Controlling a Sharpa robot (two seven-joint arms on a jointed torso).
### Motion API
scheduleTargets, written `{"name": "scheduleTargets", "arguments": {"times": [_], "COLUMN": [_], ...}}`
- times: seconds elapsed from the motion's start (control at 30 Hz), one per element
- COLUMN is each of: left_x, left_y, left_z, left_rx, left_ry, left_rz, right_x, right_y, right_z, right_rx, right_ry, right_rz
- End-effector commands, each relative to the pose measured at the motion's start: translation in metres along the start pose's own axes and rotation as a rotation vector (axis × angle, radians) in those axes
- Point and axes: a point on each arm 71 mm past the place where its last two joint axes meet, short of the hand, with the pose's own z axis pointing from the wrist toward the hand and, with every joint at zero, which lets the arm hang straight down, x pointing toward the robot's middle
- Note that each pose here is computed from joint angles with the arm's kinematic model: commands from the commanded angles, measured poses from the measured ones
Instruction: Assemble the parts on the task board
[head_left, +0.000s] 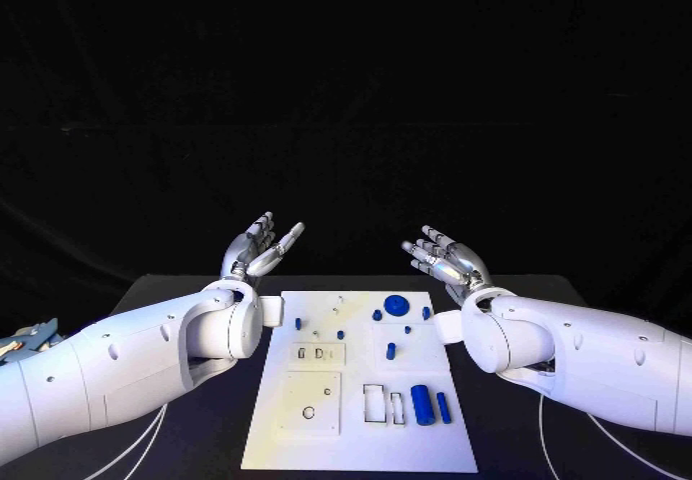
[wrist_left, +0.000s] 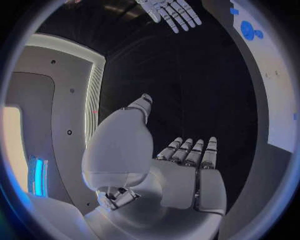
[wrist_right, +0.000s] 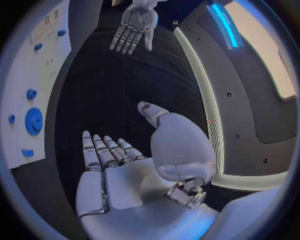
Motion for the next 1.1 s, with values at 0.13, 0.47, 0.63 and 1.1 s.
{"name": "scheduleTargets", "arguments": {"times": [0.13,0.47,0.63,1.1], "left_x": [0.0062,-0.0108,-0.0124,-0.0049], "left_y": [-0.004,-0.0182,-0.0231,-0.0395], "left_z": [0.001,-0.0113,-0.0149,-0.0278], "left_rx": [0.044,0.118,0.114,0.152], "left_ry": [0.079,0.106,0.123,0.215], "left_rz": [-0.033,-0.042,-0.052,-0.011], "right_x": [0.011,-0.015,-0.017,-0.015], "right_y": [0.0,0.03,0.038,0.052], "right_z": [0.003,0.013,0.017,0.025], "right_rx": [0.02,-0.24,-0.245,-0.308], "right_ry": [0.226,0.22,0.246,0.331], "right_rz": [0.0,-0.52,-0.639,-1.076]}}
